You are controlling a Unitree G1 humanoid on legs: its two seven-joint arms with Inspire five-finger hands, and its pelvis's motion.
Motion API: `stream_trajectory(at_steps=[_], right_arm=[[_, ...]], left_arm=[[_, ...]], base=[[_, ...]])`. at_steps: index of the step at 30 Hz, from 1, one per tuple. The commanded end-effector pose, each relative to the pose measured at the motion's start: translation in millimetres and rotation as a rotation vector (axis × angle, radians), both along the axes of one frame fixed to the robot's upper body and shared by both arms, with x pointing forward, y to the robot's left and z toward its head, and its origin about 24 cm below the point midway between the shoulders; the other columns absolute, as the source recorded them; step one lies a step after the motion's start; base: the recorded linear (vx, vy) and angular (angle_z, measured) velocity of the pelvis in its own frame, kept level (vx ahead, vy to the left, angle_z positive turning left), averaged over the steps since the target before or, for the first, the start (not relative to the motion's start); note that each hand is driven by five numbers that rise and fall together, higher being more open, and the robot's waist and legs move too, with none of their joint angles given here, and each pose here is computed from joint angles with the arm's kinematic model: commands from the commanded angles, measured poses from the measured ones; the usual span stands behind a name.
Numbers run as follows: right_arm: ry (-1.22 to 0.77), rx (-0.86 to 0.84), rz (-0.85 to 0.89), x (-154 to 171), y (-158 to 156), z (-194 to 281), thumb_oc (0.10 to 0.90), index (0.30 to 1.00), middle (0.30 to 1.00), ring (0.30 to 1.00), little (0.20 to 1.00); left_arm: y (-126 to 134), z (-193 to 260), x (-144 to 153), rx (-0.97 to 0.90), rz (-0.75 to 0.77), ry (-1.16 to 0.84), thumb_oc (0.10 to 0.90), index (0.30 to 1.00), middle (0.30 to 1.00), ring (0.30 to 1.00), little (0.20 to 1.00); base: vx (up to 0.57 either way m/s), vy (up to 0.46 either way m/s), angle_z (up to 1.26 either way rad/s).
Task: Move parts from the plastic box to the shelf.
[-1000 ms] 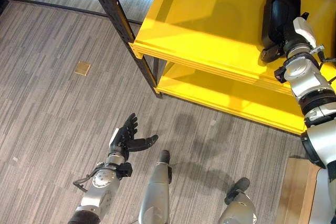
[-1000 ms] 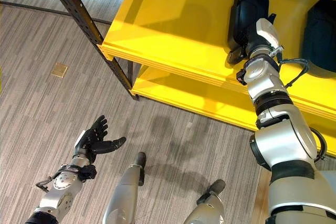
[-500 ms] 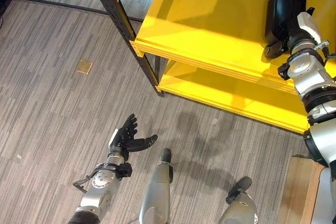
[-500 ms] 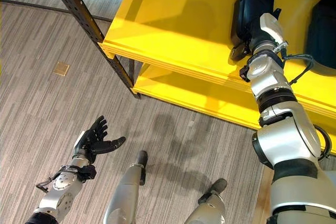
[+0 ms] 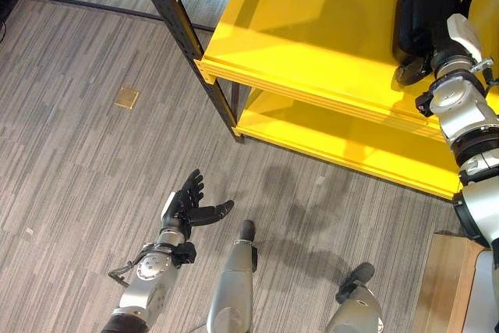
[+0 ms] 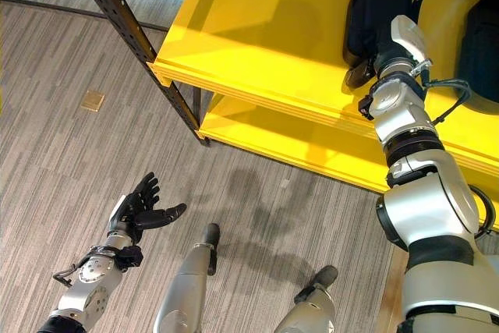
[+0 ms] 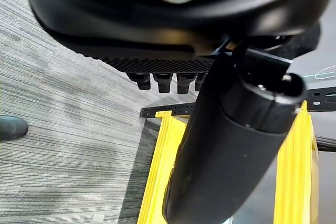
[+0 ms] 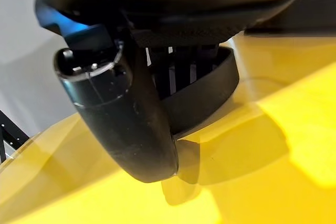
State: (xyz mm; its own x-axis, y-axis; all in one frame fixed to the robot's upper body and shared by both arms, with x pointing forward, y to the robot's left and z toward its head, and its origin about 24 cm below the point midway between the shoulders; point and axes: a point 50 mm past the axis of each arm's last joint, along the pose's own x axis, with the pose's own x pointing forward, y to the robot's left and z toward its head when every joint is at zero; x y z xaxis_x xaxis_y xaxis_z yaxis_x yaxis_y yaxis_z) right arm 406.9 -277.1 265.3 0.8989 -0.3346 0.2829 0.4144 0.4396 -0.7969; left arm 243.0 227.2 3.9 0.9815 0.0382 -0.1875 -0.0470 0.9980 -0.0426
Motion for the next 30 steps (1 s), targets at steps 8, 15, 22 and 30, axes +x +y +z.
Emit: stream_trajectory(at_steps=[8, 15, 22, 30], right_arm=[[-0.299, -0.179, 0.031, -15, 18, 94, 0.9, 1.0, 1.0, 1.0, 1.0], [-0.361, -0.201, 0.113, -16, 40, 102, 0.9, 1.0, 1.0, 1.0, 1.0], [-0.426, -0.211, 0.192, -20, 59, 107, 0.9, 1.0, 1.0, 1.0, 1.0], [-0.424, -0.193, 0.2, -20, 60, 101, 0.9, 1.0, 1.0, 1.0, 1.0]], left_arm=[[14, 45, 11, 0.032, 0.021, -0.229, 0.9, 1.0, 1.0, 1.0, 1.0], [17, 46, 12, 0.034, 0.036, -0.234, 0.9, 1.0, 1.0, 1.0, 1.0], [19, 47, 14, 0.037, 0.055, -0.236, 0.9, 1.0, 1.0, 1.0, 1.0], [20, 48, 14, 0.043, 0.058, -0.235, 0.9, 1.0, 1.0, 1.0, 1.0]], base=[[0.0, 0.0, 0.0], [0.0, 0.0, 0.0], [0.0, 0.0, 0.0], [0.0, 0.0, 0.0]])
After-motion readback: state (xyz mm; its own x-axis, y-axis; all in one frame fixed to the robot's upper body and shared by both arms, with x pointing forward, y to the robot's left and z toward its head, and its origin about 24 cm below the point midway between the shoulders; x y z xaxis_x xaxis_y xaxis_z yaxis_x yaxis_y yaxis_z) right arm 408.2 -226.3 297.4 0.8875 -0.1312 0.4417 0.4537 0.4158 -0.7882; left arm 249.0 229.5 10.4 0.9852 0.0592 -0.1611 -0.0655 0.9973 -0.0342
